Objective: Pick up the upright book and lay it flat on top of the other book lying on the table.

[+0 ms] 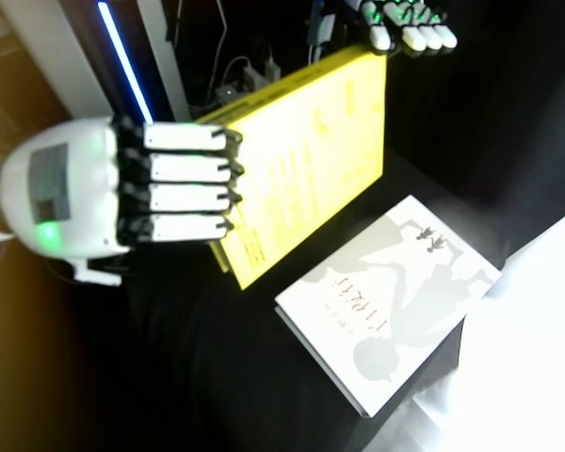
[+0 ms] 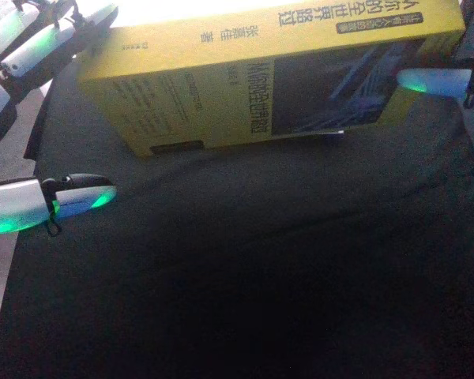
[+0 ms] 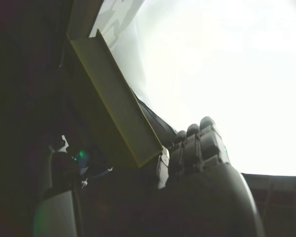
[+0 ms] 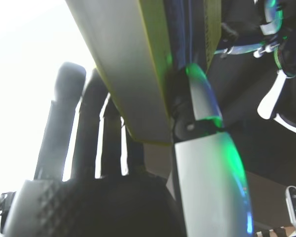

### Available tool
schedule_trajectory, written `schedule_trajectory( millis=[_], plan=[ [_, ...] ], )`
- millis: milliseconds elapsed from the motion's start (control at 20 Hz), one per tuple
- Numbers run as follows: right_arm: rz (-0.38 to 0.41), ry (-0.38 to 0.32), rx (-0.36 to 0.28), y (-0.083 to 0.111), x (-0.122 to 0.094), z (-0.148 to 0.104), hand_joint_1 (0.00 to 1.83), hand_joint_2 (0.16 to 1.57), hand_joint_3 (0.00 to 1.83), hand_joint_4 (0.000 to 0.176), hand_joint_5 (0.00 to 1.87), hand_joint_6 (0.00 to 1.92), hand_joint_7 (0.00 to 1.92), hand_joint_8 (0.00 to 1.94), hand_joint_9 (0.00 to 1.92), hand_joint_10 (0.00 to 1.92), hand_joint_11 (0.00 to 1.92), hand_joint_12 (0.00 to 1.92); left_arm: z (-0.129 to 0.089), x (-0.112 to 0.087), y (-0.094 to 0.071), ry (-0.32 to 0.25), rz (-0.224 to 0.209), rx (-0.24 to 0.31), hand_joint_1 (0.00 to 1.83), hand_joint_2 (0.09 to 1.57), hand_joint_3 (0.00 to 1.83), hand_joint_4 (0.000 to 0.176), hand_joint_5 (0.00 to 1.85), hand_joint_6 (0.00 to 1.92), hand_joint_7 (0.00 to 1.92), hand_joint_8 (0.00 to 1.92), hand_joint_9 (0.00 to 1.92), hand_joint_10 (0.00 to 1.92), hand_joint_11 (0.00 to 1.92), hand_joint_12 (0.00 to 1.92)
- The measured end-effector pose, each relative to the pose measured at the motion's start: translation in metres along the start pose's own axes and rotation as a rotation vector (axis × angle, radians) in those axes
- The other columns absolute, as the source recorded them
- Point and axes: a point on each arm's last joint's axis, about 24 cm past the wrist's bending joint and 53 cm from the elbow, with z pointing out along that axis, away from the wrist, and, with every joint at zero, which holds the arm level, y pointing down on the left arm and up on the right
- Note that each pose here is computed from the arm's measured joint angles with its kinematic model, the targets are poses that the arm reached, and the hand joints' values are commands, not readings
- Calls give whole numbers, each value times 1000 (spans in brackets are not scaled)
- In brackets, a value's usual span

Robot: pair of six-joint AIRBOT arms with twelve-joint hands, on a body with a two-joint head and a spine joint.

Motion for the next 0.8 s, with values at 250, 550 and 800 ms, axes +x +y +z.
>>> schedule_trajectory(
  millis=[250,550,800],
  plan=[
    [-14,-29,13,3,-17,-5,1320,1238,3,0,645,1153,767,1465,865,1589,1054,1777,-8,-4,6,8,14,-25,487,909,0,176,0,0,0,0,0,0,0,0],
    [-23,-37,-11,10,-22,-3,1257,1211,0,0,675,1217,916,1332,1100,1361,1145,1569,-11,-12,10,-11,34,-38,521,960,11,176,0,0,0,0,0,0,0,0],
    [-45,-65,19,-4,-33,6,1232,1211,0,0,659,1291,959,1290,1281,1292,1248,1593,-15,-2,13,28,38,-46,745,1182,1,111,438,129,525,154,468,418,91,1296]
  ],
)
